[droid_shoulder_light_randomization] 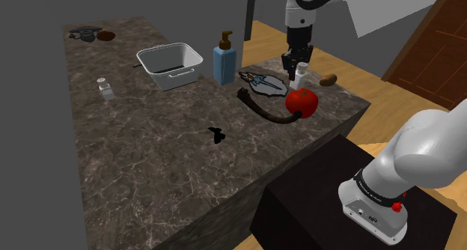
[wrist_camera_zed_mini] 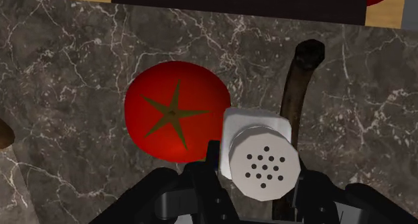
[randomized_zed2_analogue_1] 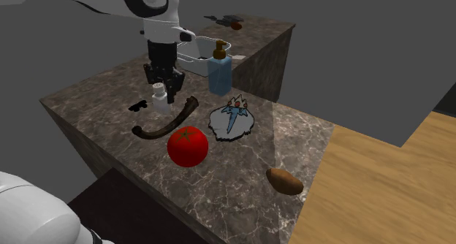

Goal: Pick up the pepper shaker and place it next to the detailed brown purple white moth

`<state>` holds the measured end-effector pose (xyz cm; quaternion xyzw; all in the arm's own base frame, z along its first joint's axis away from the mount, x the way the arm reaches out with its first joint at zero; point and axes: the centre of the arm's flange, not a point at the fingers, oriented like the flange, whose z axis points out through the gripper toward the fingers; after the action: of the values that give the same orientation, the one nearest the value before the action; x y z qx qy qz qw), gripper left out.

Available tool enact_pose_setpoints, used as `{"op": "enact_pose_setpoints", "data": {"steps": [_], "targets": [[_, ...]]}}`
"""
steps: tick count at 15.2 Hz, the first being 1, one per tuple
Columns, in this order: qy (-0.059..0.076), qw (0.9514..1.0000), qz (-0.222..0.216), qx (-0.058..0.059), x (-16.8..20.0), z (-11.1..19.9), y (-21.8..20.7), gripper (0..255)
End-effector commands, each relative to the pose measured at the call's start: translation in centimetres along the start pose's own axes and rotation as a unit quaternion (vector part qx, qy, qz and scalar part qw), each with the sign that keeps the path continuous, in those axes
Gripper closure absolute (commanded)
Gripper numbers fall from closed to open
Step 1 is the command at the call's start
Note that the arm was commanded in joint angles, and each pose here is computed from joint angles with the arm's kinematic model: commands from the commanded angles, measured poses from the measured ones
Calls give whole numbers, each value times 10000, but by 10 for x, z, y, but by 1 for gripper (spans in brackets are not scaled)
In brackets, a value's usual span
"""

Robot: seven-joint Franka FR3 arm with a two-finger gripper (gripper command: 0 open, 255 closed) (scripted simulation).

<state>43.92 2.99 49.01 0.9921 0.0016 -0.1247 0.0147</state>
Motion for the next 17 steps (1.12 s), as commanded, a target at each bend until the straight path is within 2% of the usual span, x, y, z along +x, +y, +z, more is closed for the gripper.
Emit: {"op": "enact_pose_setpoints", "data": {"steps": [1,17], "targets": [[-2,10000,9,3,1,1,-27,255],[-2,10000,9,3,11,-9,-238,255]]}}
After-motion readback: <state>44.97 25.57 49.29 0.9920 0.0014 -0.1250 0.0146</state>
